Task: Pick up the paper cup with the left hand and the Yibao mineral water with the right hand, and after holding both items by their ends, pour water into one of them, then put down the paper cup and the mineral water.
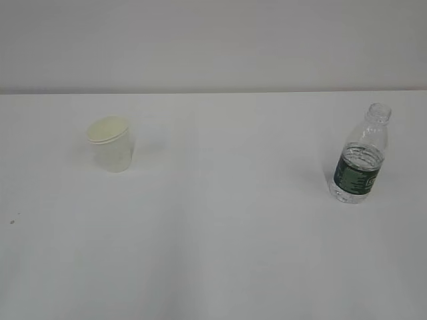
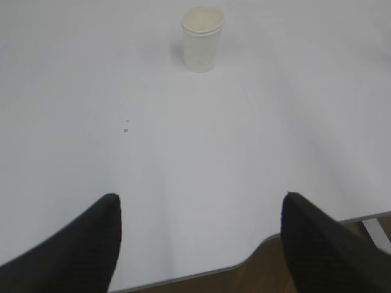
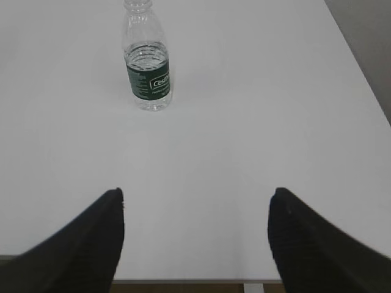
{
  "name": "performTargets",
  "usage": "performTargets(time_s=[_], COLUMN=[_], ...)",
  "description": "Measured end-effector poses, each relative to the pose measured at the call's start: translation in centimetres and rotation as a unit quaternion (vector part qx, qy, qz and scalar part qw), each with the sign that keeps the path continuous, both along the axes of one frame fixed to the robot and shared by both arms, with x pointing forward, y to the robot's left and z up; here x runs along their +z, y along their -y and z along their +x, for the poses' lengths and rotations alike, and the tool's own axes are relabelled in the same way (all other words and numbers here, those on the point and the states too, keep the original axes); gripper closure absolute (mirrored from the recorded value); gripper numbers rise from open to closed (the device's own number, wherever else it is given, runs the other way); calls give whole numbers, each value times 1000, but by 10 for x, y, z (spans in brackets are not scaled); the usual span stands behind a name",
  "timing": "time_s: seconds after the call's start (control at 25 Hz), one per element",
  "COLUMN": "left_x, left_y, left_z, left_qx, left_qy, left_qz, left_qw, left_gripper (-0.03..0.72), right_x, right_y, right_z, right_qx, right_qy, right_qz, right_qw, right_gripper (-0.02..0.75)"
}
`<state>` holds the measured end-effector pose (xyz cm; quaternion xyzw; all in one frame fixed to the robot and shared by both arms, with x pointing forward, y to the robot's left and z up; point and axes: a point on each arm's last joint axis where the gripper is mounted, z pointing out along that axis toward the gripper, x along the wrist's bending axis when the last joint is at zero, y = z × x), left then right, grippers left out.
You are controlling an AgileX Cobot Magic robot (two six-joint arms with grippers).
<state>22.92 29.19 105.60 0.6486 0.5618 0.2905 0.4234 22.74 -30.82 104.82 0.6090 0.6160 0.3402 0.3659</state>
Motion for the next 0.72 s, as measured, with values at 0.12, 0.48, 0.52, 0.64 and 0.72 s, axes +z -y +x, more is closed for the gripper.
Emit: performTargets(time_s=[0.12,0.48,0.52,0.64,0.72], left_x=[0,0,0,0,0], left_y=[0,0,0,0,0], left_z=[0,0,0,0,0], left_qx=[0,0,0,0,0], left_qy=[0,0,0,0,0], left_qz=[0,0,0,0,0], left_qw=[1000,1000,1000,1000,1000], left_gripper=[107,116,116,116,118], right_x=[0,0,0,0,0], right_y=[0,0,0,0,0], right_z=[0,0,0,0,0], right_qx=[0,0,0,0,0], right_qy=[0,0,0,0,0], right_qz=[0,0,0,0,0], right_qw=[1000,1000,1000,1000,1000], right_gripper=[184,185,185,185,185])
